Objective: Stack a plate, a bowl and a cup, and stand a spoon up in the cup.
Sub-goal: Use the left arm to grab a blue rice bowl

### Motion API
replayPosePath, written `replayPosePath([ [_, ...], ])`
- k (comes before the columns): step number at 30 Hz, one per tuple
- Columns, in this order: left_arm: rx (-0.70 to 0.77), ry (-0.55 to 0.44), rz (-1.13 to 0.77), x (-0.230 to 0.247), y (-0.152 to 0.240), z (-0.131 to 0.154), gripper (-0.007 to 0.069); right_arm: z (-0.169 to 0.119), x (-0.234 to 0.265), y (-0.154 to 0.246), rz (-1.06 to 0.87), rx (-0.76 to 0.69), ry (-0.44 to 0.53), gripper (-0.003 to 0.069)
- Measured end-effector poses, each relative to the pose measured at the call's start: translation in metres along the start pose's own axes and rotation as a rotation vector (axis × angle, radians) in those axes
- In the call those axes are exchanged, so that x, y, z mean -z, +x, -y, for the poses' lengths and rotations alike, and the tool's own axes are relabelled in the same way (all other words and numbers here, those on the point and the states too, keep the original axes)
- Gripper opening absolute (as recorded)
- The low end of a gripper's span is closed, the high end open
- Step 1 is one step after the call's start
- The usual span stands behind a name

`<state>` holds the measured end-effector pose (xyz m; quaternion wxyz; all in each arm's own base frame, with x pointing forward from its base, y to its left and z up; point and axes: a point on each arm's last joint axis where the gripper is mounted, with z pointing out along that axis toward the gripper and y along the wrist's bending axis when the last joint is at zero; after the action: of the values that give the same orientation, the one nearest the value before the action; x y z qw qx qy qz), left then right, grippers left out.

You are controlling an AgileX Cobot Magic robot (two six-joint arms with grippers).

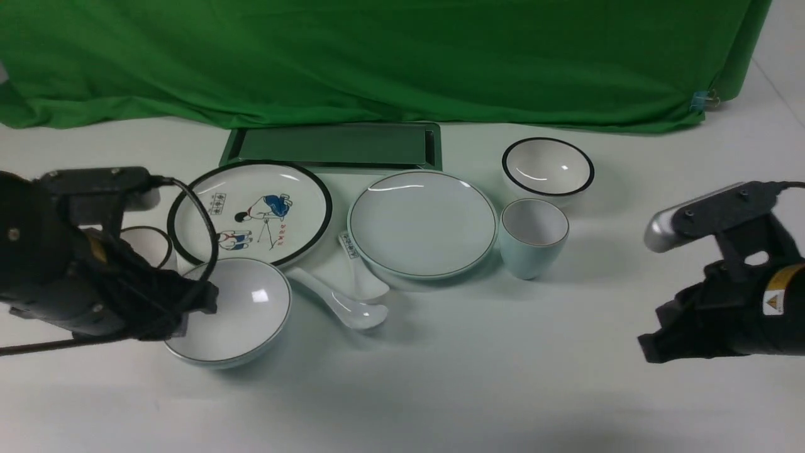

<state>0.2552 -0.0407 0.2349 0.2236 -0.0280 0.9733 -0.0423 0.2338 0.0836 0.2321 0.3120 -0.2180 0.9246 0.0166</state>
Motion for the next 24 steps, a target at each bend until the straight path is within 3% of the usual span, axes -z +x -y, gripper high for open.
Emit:
replayPosePath([
  [1, 0.021, -0.019, -0.011, -0.011, -0.002, -0.001, 0.0329, -0.005, -0.002, -0.003, -0.024, 0.018, -0.013, 0.0021],
  [3, 0.041, -0.037, -0.01, -0.024, -0.004, -0.002, 0.0417, -0.009, -0.004, -0.005, -0.039, 0.03, -0.022, 0.0021],
  [6, 0.075, -0.046, -0.013, -0.041, -0.007, -0.005, 0.0489, -0.01, -0.004, -0.006, -0.043, 0.033, -0.024, 0.0021],
  [9, 0.104, -0.056, -0.054, -0.059, -0.006, -0.009, 0.0495, -0.01, -0.004, -0.006, -0.042, 0.034, -0.025, 0.0021],
  [11, 0.115, -0.061, -0.071, -0.065, -0.005, -0.011, 0.0472, -0.01, -0.004, -0.006, -0.04, 0.035, -0.025, 0.0021],
  [13, 0.133, -0.057, -0.091, -0.074, -0.004, -0.01, 0.0355, -0.01, -0.004, -0.006, -0.04, 0.036, -0.026, 0.0021],
  [14, 0.132, -0.056, -0.09, -0.074, -0.004, -0.01, 0.0344, -0.01, -0.003, -0.006, -0.039, 0.036, -0.026, 0.0021],
  [16, 0.151, -0.037, -0.07, -0.074, -0.007, -0.009, 0.0185, -0.01, -0.003, -0.006, -0.039, 0.037, -0.026, 0.0021],
  [19, 0.167, -0.002, -0.021, -0.066, -0.014, -0.006, 0.0043, -0.01, -0.003, -0.006, -0.039, 0.037, -0.026, 0.0023],
  [24, 0.121, 0.067, -0.018, -0.052, -0.022, 0.002, -0.0006, -0.01, -0.003, -0.007, -0.038, 0.037, -0.026, 0.0027],
])
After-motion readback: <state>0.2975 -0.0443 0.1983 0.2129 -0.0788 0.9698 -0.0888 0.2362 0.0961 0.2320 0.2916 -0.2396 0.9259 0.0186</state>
